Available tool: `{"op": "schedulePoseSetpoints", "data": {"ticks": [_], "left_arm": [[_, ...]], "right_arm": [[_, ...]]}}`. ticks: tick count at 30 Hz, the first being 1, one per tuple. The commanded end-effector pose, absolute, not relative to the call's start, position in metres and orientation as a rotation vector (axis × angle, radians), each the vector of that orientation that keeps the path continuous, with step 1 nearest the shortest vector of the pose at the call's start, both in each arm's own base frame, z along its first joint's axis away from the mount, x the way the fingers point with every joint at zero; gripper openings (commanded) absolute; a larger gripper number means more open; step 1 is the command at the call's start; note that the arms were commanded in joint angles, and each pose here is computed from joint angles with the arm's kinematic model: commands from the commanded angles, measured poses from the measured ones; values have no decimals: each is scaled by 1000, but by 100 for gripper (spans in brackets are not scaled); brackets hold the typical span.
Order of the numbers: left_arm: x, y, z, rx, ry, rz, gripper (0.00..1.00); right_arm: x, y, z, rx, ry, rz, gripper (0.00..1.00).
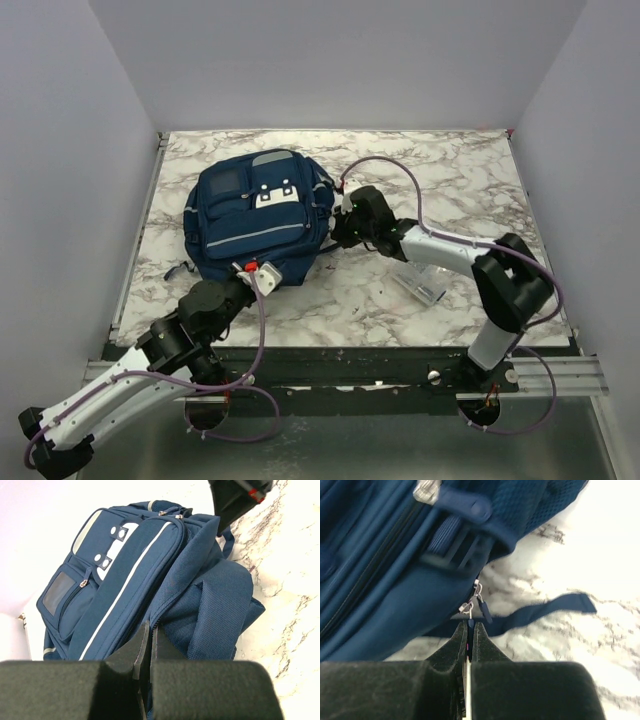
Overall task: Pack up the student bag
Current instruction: Zip the student bag at the center of the board, then adjust the student bag at the center of the board.
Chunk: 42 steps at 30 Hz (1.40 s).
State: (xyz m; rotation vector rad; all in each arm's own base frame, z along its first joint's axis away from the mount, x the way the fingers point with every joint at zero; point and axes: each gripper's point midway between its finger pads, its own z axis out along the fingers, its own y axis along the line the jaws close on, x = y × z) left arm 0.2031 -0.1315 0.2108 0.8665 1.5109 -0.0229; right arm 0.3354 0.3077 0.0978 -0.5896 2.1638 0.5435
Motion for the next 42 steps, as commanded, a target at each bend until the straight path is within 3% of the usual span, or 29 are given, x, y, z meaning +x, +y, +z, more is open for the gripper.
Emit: {"op": "schedulePoseSetpoints", "data": {"ticks": [1,4,6,12,16,18,25,28,34,38,41,42], "left_arm": [[210,-119,277,642,1401,-52,0],[209,-118,309,486,1443,-155,0],[211,-112,331,371,1497,-189,0],[214,-118,401,289,1553,-247,0],[219,-141,431,293,1563,-334,0],[223,-152,446,285,1566,-370,0],[234,-174,509,235,1527,-454,0],[235,-177,534,228,1481,-472,0],[228,-180,592,217,1364,-552,0],[224,-175,622,185,1300,-576,0],[218,-168,646,160,1241,-600,0],[216,-167,652,162,1224,-607,0]], "right_arm": [[368,294,66,-530,2286,426,4],[360,289,70,-505,2326,421,36],[351,279,84,-470,2309,421,49],[296,275,146,-363,2229,711,75],[228,320,204,-293,1998,1359,79],[200,335,231,-301,1857,1525,80],[164,369,284,-418,1627,1623,83],[176,377,320,-348,1505,1635,87],[225,420,391,-330,1436,1534,82],[242,433,450,-313,1356,1518,59],[257,431,481,-279,1322,1487,24],[261,431,486,-290,1322,1493,18]]}}
